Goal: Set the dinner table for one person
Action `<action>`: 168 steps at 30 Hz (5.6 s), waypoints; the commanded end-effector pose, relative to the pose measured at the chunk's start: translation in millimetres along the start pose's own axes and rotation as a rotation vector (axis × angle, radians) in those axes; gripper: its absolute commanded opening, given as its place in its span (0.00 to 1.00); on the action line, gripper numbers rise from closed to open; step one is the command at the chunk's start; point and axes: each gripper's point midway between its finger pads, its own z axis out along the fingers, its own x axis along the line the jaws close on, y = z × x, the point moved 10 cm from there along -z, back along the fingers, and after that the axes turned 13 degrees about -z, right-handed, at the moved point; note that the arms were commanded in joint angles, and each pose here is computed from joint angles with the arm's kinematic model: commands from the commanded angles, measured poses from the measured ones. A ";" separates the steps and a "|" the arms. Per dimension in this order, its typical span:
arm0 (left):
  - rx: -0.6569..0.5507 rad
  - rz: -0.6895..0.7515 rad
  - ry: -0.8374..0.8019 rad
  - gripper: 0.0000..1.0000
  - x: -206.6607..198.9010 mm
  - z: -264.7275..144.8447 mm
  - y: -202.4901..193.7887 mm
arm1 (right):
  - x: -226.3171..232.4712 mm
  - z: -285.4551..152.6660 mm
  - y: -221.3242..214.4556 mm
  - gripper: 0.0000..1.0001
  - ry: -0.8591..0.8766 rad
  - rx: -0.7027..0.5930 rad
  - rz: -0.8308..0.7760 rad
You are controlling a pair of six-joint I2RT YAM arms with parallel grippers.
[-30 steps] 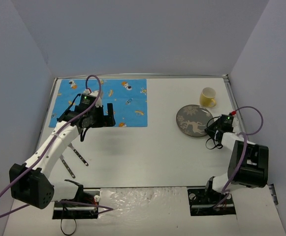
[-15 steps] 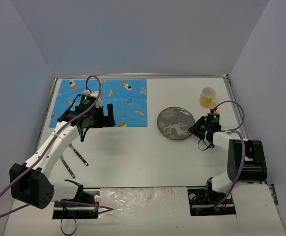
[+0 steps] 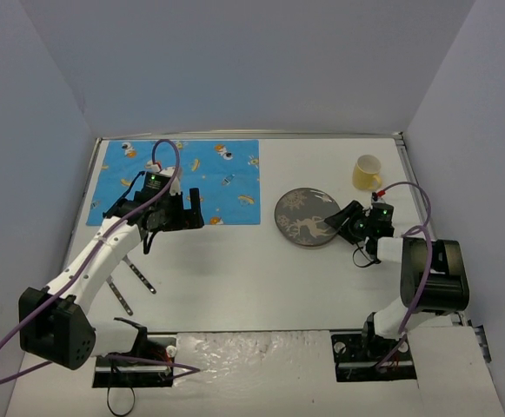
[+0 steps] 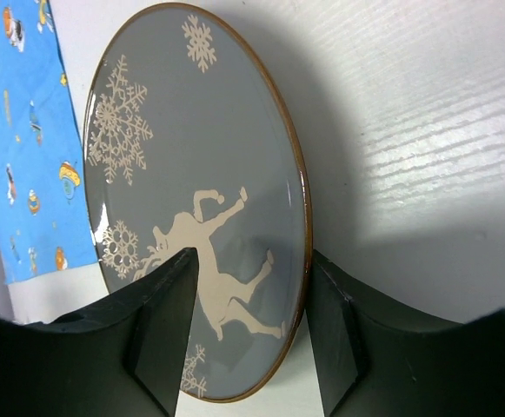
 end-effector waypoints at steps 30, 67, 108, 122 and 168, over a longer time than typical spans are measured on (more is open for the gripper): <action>-0.047 -0.177 -0.387 0.95 -40.0 11.6 4.7 | 49.2 -37.4 34.3 0.00 0.420 -0.152 0.063; -0.080 -0.270 -0.712 0.64 -160.0 63.7 21.8 | 125.7 -74.0 62.9 0.00 0.719 -0.258 0.100; -0.150 -0.264 -0.787 0.00 -140.7 40.0 29.7 | 119.4 -66.3 54.6 0.93 0.443 -0.184 -0.124; -0.411 -0.469 -0.737 0.00 -26.6 1.2 97.8 | 106.6 -81.7 50.1 1.00 0.266 -0.158 -0.282; -0.419 -0.802 -0.669 0.00 116.5 143.1 181.7 | 96.3 -79.9 40.1 1.00 0.313 -0.091 -0.331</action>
